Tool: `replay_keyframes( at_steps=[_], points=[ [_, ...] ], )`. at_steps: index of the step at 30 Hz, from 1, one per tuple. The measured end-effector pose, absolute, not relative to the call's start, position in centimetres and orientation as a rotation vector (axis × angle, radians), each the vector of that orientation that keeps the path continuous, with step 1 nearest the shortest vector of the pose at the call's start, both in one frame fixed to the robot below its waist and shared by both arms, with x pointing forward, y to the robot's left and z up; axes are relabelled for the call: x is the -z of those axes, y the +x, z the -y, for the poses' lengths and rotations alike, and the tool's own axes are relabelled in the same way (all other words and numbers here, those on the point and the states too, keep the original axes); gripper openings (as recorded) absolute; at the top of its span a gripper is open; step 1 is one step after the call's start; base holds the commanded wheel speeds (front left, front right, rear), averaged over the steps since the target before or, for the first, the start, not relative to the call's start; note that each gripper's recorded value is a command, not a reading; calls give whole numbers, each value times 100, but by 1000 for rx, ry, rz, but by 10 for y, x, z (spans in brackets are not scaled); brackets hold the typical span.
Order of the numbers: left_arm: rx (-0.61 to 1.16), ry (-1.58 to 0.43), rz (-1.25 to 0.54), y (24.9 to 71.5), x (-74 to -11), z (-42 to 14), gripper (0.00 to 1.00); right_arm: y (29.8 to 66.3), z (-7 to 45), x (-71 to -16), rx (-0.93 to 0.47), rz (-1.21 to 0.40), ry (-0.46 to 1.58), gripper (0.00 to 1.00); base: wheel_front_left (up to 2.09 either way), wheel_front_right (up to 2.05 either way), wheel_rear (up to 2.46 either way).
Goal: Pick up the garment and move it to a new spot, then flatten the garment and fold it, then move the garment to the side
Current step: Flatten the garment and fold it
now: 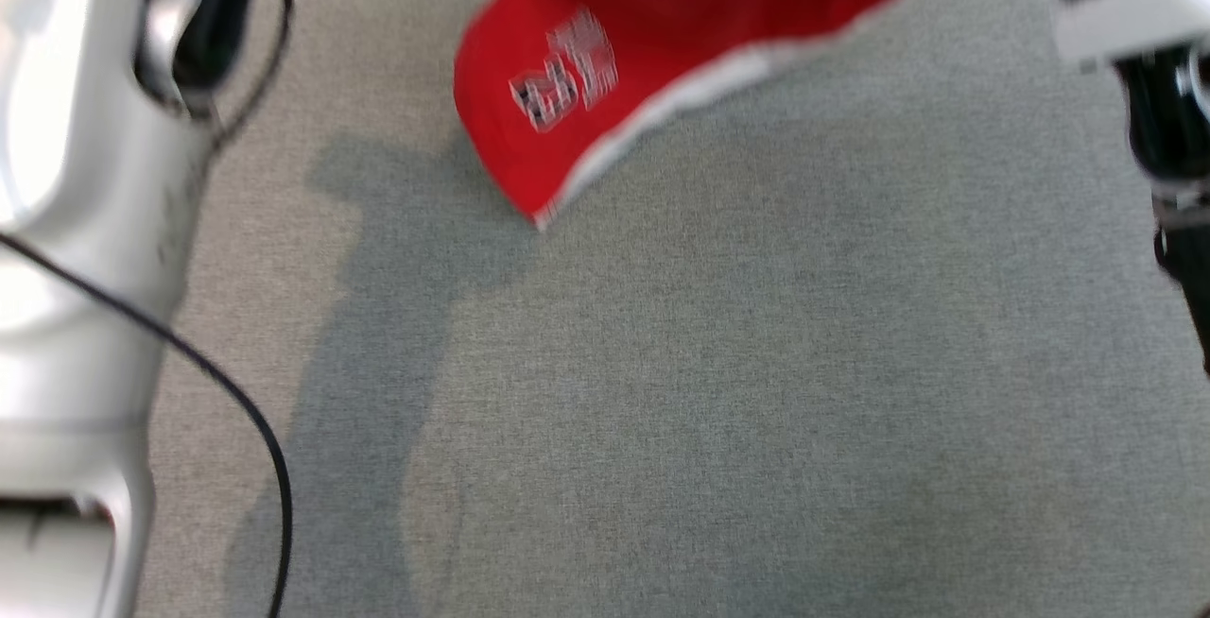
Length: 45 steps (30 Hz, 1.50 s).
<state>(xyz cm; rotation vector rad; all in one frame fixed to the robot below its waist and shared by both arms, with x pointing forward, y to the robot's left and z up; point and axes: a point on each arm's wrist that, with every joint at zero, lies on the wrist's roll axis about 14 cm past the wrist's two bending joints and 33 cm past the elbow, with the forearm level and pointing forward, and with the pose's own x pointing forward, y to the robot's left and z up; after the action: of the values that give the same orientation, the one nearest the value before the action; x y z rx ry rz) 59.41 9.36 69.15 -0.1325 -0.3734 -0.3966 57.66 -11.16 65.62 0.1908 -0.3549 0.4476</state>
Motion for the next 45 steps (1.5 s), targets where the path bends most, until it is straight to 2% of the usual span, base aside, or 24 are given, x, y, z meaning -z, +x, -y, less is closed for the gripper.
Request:
replay_keyframes(
  at_steps=[5, 11, 23, 27, 32, 36, 45],
  points=[
    [350, -95, 340, 639, -690, -97, 0, 620, 113, -660, -383, 339, 221, 0, 0, 0, 0],
    [312, -102, 313, 663, -689, -99, 0, 641, 99, -654, -361, 283, 219, 0, 0, 0, 0],
    [278, -142, 16, 673, -567, -103, 0, 659, 81, -565, -374, 72, 191, 0, 0, 0, 0],
    [279, -182, -96, 646, -503, -100, 0, 641, 77, -520, -394, -9, 212, 0, 0, 0, 0],
    [284, -234, -189, 598, -447, -98, 0, 602, 81, -473, -396, -97, 281, 0, 0, 0, 0],
    [297, -282, -196, 560, -433, -98, 0, 558, 77, -441, -411, -173, 343, 0, 0, 0, 0],
    [359, -283, -296, 460, -405, -91, 0, 465, 81, -412, -441, -290, 408, 0, 0, 0, 0]
  ],
)
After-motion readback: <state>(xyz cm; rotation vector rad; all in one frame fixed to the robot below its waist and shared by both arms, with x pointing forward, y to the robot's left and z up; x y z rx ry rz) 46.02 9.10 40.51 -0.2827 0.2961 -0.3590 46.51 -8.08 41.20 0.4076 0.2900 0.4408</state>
